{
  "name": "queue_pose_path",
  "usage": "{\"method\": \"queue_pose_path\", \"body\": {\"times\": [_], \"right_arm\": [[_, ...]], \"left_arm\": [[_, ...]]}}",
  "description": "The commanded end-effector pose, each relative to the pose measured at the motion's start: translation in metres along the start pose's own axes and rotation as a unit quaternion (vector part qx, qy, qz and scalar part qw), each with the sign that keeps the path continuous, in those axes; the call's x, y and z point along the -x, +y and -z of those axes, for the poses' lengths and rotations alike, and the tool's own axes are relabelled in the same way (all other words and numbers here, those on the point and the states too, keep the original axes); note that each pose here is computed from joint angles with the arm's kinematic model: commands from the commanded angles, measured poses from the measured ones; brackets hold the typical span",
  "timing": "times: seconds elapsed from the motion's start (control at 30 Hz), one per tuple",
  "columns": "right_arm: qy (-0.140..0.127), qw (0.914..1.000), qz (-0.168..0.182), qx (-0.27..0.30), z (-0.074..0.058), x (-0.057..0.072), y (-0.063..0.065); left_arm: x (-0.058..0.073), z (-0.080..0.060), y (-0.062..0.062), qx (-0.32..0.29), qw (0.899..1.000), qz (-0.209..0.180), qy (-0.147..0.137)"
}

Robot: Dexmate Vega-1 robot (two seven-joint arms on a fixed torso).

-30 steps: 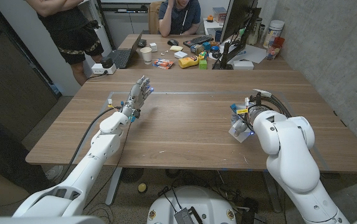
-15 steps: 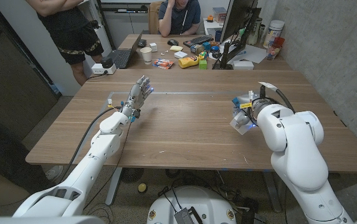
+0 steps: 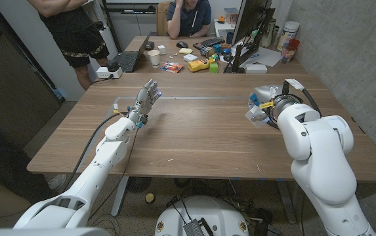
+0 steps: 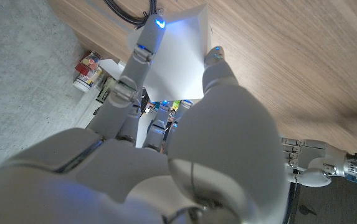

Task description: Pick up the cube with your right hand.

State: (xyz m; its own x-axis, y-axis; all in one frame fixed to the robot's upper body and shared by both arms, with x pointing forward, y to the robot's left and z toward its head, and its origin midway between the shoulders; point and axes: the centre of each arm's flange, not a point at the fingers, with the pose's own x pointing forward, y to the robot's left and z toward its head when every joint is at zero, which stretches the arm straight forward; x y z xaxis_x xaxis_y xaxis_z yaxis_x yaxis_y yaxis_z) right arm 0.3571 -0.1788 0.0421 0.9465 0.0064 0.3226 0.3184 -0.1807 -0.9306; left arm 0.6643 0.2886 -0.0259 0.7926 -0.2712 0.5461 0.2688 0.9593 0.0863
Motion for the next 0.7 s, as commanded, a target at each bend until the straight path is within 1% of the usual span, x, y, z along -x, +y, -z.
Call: {"method": "queue_pose_path", "body": {"times": [0.03,0.3,0.5,0.7], "right_arm": [[0.004,0.9989,0.045,0.006,0.003,0.007,-0.016],[0.011,0.9971,0.075,0.008,0.008,0.016,-0.023],[0.015,0.9961,0.086,0.008,0.01,0.02,-0.026],[0.02,0.9941,0.106,0.008,0.012,0.027,-0.03]], "left_arm": [[0.001,-0.001,0.002,-0.001,1.0,-0.005,-0.001],[0.002,-0.001,0.001,-0.001,1.0,-0.005,-0.001],[0.002,-0.001,0.0,0.0,1.0,-0.004,-0.002],[0.003,-0.003,-0.001,-0.001,1.0,-0.005,-0.004]]}}
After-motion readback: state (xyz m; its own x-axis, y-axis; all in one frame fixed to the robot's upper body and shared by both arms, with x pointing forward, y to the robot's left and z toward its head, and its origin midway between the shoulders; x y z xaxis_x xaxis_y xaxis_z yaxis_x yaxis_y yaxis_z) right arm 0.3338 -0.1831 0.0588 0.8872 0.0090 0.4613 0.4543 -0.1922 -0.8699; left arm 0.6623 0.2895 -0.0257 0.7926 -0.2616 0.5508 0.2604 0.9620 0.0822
